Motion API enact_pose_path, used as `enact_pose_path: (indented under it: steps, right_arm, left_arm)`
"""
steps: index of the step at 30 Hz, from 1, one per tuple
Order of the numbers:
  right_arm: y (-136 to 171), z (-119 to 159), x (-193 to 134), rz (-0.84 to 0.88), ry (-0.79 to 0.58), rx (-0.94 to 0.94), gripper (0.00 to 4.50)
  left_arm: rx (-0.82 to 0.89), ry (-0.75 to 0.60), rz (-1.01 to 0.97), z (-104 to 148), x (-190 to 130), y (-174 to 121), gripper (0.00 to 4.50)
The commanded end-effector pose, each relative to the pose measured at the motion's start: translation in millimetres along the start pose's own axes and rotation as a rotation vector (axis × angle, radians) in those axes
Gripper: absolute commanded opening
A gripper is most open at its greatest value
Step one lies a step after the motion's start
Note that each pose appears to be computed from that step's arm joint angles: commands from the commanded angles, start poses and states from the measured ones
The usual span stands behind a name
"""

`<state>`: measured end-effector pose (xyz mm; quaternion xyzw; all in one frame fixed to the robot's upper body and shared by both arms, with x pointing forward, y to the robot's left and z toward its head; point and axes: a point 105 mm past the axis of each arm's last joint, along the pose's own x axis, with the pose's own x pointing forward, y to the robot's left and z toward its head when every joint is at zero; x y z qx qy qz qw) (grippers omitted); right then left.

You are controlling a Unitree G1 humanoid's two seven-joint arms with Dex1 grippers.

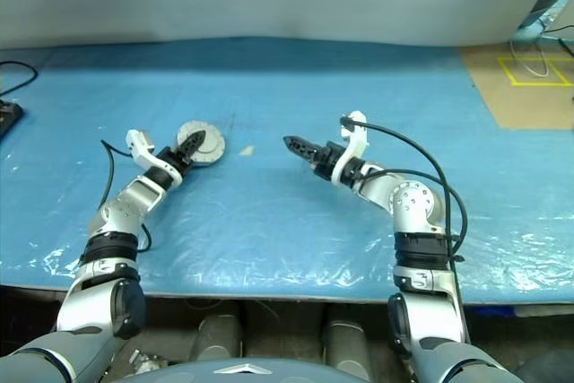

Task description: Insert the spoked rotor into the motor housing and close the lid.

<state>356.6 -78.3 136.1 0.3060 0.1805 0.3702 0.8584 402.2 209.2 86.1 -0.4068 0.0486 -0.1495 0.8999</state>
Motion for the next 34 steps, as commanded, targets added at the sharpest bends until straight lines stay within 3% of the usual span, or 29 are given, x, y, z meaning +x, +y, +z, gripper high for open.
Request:
enact_pose_path:
  steps: [1, 3, 9, 14, 18, 21, 27, 30, 34]
  right_arm:
    - [6.4, 5.1, 2.5, 0.023, -0.018, -0.020, 4.08]
    - [6.1, 1.6, 2.8, 0.019, -0.011, -0.019, 4.08]
    - [5.6, -7.1, 2.5, 0.012, -0.006, -0.014, 4.08]
    - [5.2, -4.4, -0.7, 0.011, -0.016, -0.039, 4.08]
    - [8.8, 8.4, -6.3, 0.010, -0.090, -0.129, 4.08]
    - [2.1, 12.2, -7.5, -0.128, -0.093, -0.419, 4.08]
    - [-27.6, 30.8, -27.3, -0.487, -0.145, -0.861, 4.08]
    - [-49.4, 37.6, -51.4, -0.697, -0.200, -0.878, 4.08]
    - [-57.6, 30.2, -70.5, -0.821, -0.201, -0.987, 4.08]
  left_arm:
    - [0.002, -0.024, 0.014, 6.4, -3.5, 4.9, 3.78]
    - [0.024, -0.019, 0.039, 8.1, -6.7, 9.8, 4.48]
    - [0.114, -0.092, 0.179, 42.7, -22.9, 32.9, 4.48]
    - [0.226, -0.180, 0.211, 85.7, -39.8, 30.1, 4.48]
    - [0.394, -0.208, 0.196, 99.1, -49.2, 13.6, 4.48]
    - [0.548, -0.195, 0.174, 88.7, -53.4, -7.8, 4.48]
    - [0.825, -0.063, 0.133, 25.7, -68.5, -33.0, 4.48]
    - [0.896, -0.091, 0.121, 5.3, -73.5, -46.4, 4.48]
    - [0.933, -0.087, 0.077, -19.4, -70.4, -62.0, 4.48]
